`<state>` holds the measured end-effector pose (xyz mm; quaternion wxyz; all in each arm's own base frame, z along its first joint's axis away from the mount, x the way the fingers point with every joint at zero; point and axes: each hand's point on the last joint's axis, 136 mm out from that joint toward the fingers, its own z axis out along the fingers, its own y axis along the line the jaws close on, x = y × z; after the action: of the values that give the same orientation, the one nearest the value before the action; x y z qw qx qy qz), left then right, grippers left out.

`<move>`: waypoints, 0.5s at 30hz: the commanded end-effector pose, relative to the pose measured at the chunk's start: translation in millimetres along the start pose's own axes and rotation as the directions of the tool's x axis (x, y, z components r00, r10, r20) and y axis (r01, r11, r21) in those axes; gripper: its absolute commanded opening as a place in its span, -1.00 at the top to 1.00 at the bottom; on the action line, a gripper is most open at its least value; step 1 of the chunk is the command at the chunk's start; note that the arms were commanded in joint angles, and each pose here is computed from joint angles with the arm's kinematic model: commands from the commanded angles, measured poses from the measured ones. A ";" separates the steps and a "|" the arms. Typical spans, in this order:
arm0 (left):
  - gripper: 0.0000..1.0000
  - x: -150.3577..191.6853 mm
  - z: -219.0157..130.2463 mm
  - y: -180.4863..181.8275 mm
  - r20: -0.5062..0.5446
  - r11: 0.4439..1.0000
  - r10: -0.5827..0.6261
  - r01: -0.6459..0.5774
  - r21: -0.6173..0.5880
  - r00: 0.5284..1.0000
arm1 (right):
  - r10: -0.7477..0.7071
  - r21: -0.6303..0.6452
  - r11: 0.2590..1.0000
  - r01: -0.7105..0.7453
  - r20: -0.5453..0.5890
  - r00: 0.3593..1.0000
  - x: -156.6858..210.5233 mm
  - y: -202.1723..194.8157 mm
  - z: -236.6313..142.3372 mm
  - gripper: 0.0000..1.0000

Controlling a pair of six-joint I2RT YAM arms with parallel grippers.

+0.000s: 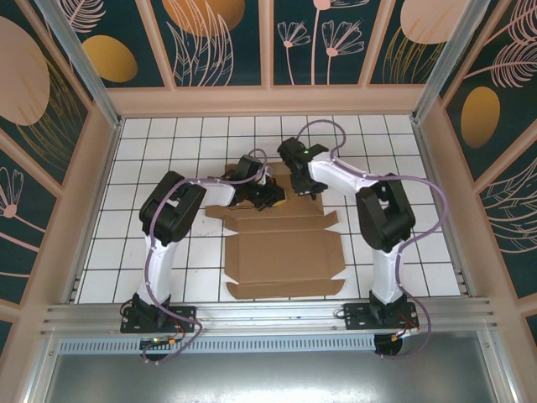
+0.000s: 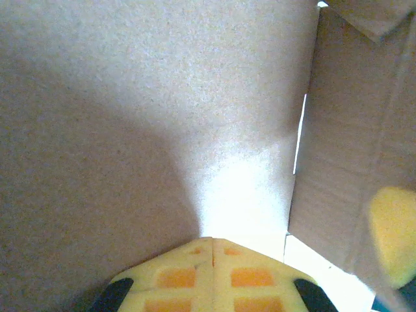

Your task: Fold the paper box

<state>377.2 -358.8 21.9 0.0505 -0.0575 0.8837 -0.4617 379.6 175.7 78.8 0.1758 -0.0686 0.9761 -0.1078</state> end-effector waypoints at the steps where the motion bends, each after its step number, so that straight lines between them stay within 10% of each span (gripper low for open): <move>1: 1.00 1.0 -9.8 23.3 0.015 0.996 -0.010 0.011 -0.087 1.000 | 0.018 0.045 0.999 -0.020 0.040 0.999 -1.4 -31.3 -11.1 0.66; 4: 1.00 1.0 -12.3 25.4 0.019 0.995 -0.002 0.004 -0.099 1.000 | 0.041 0.082 0.996 -0.044 0.037 0.998 3.0 -57.6 -3.7 0.98; 15: 1.00 -1.6 -11.6 25.8 0.016 0.993 0.011 -0.009 -0.117 1.000 | -0.018 0.314 0.949 0.024 -0.022 1.000 6.0 -72.0 48.1 1.00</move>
<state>379.2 -349.3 21.4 0.0670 -0.0484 0.8926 -0.4432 387.3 108.7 51.1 0.1593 -0.0440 0.9699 -0.1789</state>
